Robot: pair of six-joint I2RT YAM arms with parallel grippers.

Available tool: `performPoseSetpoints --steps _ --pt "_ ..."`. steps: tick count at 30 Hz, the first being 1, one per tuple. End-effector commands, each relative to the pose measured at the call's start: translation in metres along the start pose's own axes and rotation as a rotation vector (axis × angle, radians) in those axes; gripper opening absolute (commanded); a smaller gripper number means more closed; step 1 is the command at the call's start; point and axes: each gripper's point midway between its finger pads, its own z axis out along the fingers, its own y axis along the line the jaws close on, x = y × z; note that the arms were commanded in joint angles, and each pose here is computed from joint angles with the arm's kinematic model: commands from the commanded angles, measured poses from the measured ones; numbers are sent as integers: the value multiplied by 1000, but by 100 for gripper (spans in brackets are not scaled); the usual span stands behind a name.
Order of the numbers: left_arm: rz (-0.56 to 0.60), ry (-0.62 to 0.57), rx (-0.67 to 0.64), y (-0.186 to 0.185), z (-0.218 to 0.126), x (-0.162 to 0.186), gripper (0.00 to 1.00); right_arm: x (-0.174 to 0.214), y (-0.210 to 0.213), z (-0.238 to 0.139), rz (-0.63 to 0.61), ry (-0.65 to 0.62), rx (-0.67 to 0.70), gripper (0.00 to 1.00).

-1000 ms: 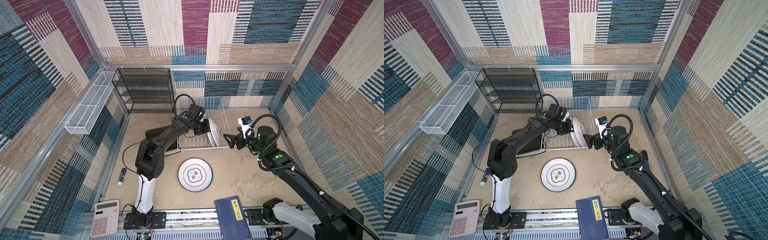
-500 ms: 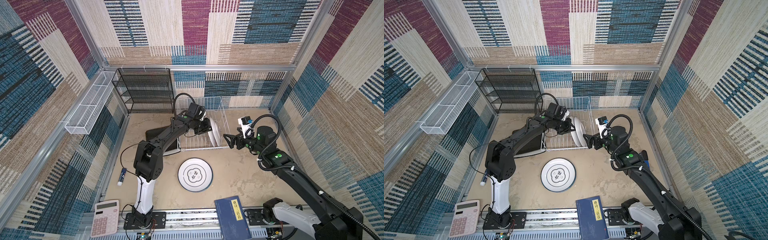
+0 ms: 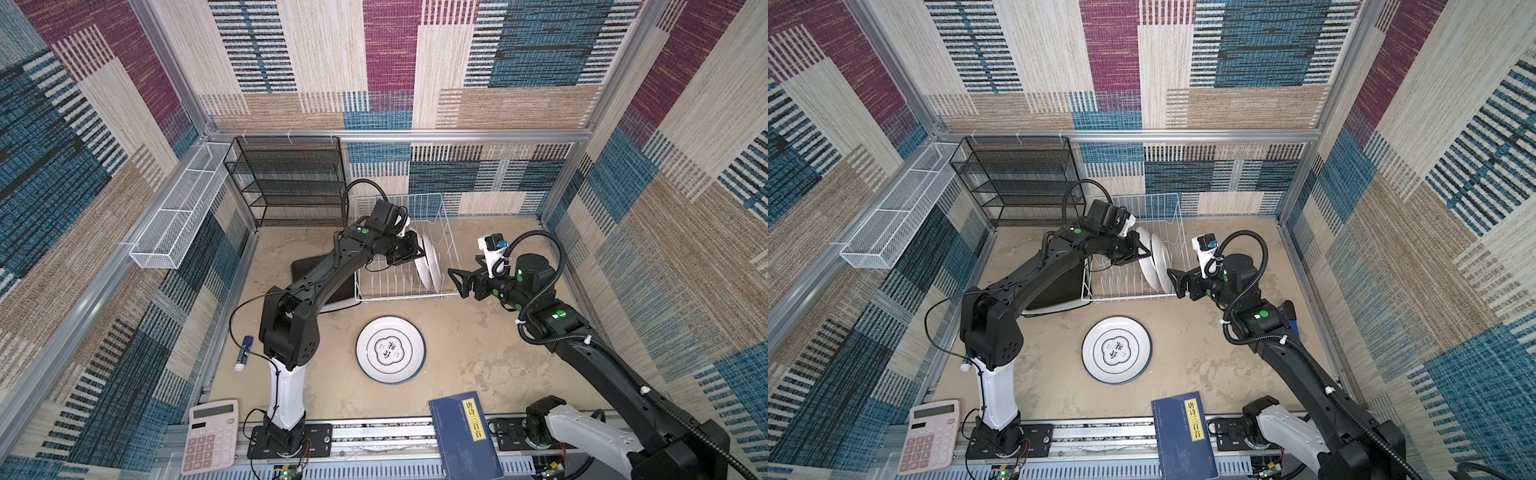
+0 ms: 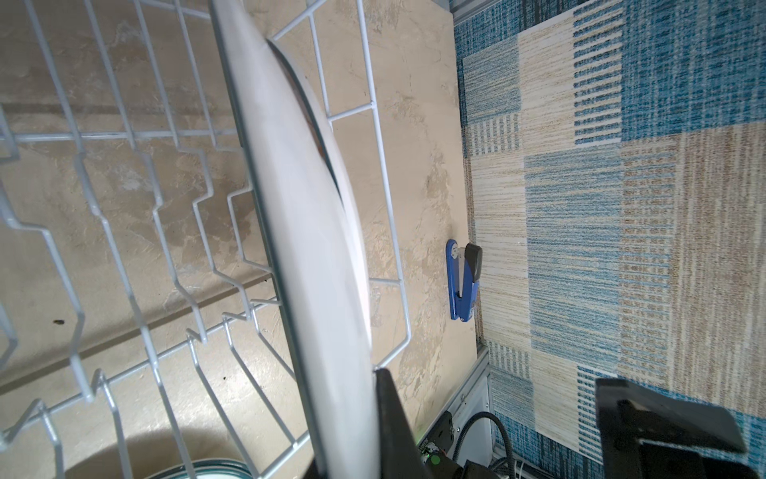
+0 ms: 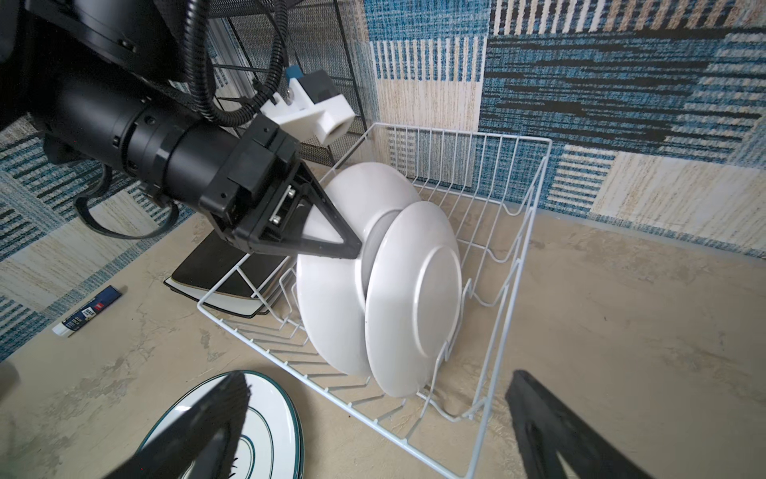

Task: Unload the plates from the dish rack
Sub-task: 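Lift the printed white plate up out of the rack with the left gripper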

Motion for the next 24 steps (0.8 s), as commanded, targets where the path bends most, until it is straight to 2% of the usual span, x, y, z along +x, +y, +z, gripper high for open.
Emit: performPoseSetpoints --steps 1,24 --pt "-2 -9 -77 9 -15 3 0 -7 1 -1 -5 -29 0 99" --pt "62 -93 -49 -19 -57 -7 0 -12 0 0 24 -38 5 99"
